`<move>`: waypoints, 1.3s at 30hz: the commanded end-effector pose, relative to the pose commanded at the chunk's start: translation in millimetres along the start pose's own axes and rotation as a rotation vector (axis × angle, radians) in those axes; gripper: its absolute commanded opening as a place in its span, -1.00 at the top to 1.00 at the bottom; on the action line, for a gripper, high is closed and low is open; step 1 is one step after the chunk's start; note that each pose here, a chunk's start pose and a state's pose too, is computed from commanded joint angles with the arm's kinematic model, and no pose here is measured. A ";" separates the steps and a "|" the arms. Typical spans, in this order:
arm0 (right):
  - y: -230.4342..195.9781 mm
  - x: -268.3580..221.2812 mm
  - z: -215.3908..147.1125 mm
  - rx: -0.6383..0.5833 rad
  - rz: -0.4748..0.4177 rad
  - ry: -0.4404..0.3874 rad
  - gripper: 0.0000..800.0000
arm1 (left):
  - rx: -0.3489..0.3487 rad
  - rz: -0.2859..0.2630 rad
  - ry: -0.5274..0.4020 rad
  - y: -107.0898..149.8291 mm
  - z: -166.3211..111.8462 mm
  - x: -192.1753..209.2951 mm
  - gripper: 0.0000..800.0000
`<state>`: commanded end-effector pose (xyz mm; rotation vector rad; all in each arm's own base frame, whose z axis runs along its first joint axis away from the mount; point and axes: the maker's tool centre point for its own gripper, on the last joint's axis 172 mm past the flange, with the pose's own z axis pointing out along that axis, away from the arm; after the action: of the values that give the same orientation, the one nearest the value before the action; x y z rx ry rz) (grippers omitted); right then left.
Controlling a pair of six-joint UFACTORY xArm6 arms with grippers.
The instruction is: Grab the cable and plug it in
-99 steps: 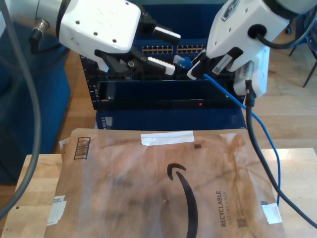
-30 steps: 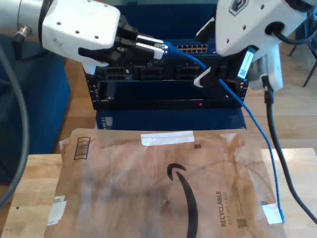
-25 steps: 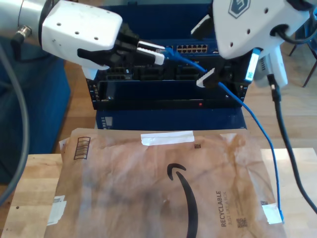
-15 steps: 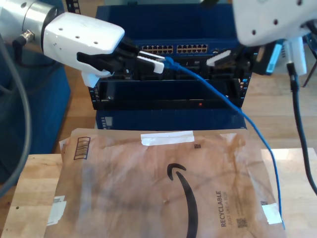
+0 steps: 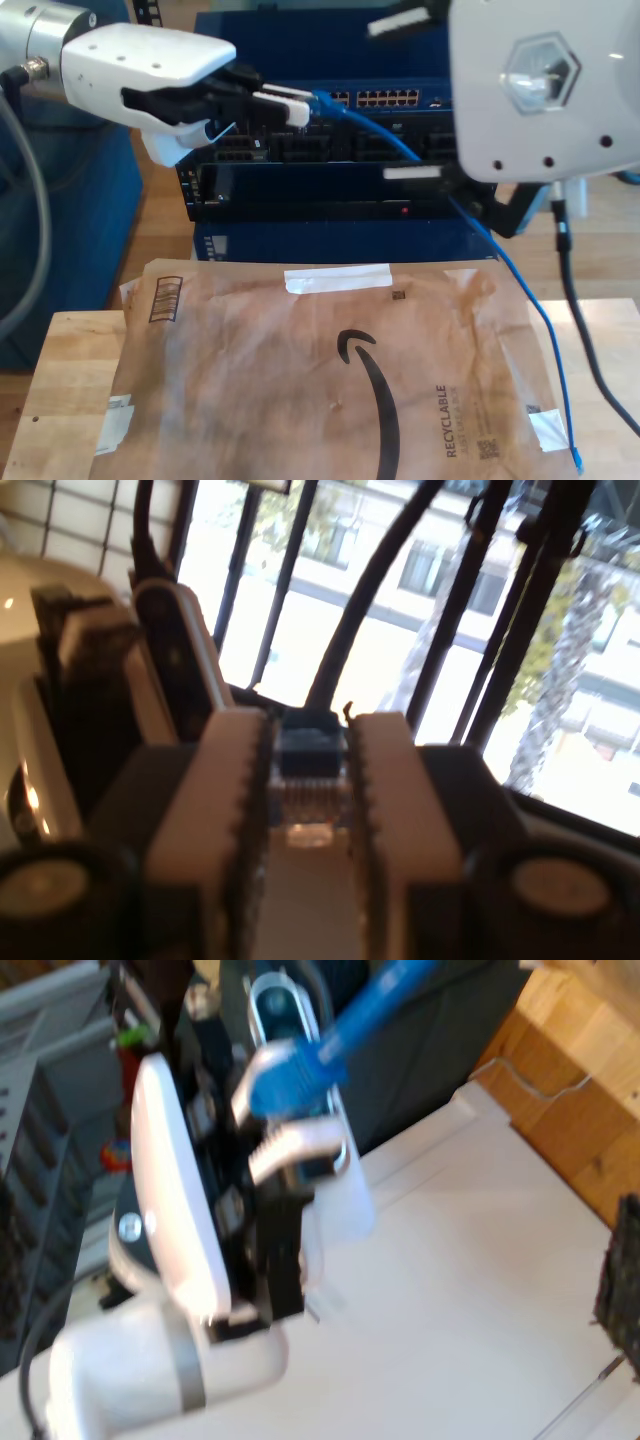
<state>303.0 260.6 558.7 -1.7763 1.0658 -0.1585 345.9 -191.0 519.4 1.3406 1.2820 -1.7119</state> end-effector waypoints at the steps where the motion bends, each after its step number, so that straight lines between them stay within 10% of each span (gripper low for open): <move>1: 0.3 -5.7 0.4 0.005 -0.009 -0.013 -0.91 | 0.016 -0.010 -0.016 -1.8 -1.3 -1.4 0.99; 12: -25.7 -9.6 -4.7 0.110 -0.057 -0.018 -0.91 | 0.172 -0.046 -0.084 -33.5 -0.5 -8.8 0.99; 39: -19.1 -24.3 23.5 0.236 -0.080 -0.065 -0.83 | 0.193 -0.058 -0.163 -34.6 -15.7 -19.1 0.99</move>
<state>312.4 296.1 571.5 -1.6001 0.8919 -0.2637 326.8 -166.2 548.2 1.2496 1.0966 -1.9828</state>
